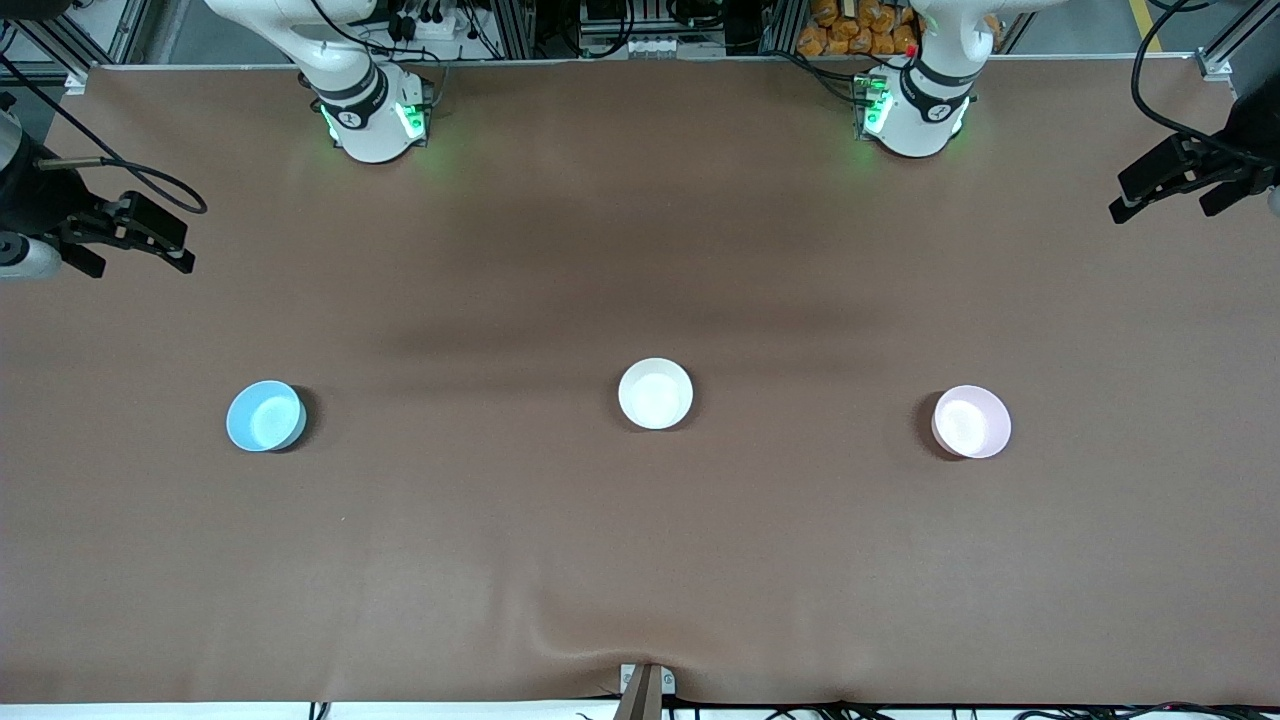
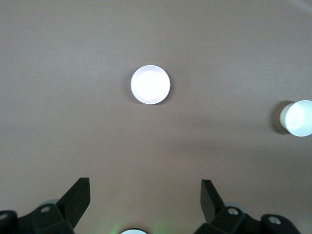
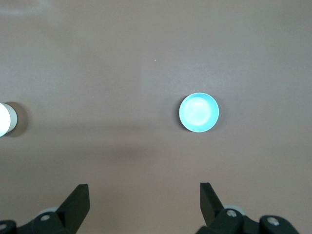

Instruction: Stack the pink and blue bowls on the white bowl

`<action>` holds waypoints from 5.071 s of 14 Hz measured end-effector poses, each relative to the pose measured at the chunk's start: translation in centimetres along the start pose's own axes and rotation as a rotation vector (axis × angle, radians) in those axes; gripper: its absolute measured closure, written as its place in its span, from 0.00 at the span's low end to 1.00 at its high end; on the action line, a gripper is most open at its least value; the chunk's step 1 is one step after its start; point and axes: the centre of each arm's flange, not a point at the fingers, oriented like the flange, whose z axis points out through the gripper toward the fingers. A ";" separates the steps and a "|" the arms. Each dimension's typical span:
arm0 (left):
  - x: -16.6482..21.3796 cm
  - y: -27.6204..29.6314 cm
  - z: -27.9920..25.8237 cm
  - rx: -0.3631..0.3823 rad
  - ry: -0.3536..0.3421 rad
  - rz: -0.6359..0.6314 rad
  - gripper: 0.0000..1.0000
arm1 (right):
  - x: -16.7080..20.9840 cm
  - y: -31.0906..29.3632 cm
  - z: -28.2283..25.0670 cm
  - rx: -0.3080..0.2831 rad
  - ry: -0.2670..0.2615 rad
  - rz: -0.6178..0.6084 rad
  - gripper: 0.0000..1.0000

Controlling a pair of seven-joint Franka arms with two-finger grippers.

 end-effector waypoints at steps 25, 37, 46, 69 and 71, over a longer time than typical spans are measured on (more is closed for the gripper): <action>5.1 -3.5 13.1 0.043 0.031 -0.049 0.00 | 0.0 0.0 0.1 0.000 -0.002 -0.001 0.00; 4.7 -5.2 32.6 0.011 0.137 -0.061 0.00 | 0.0 0.3 0.1 0.000 -0.004 0.005 0.00; 5.8 -6.1 42.6 -0.014 0.140 -0.081 0.00 | 0.0 0.5 0.1 0.000 -0.006 0.009 0.00; 6.2 -6.2 45.6 -0.020 0.107 -0.084 0.97 | 0.1 0.4 0.0 0.000 0.010 0.007 0.00; 6.3 -6.1 45.4 -0.021 0.110 -0.082 0.97 | 0.1 0.2 0.0 0.000 0.011 0.004 0.00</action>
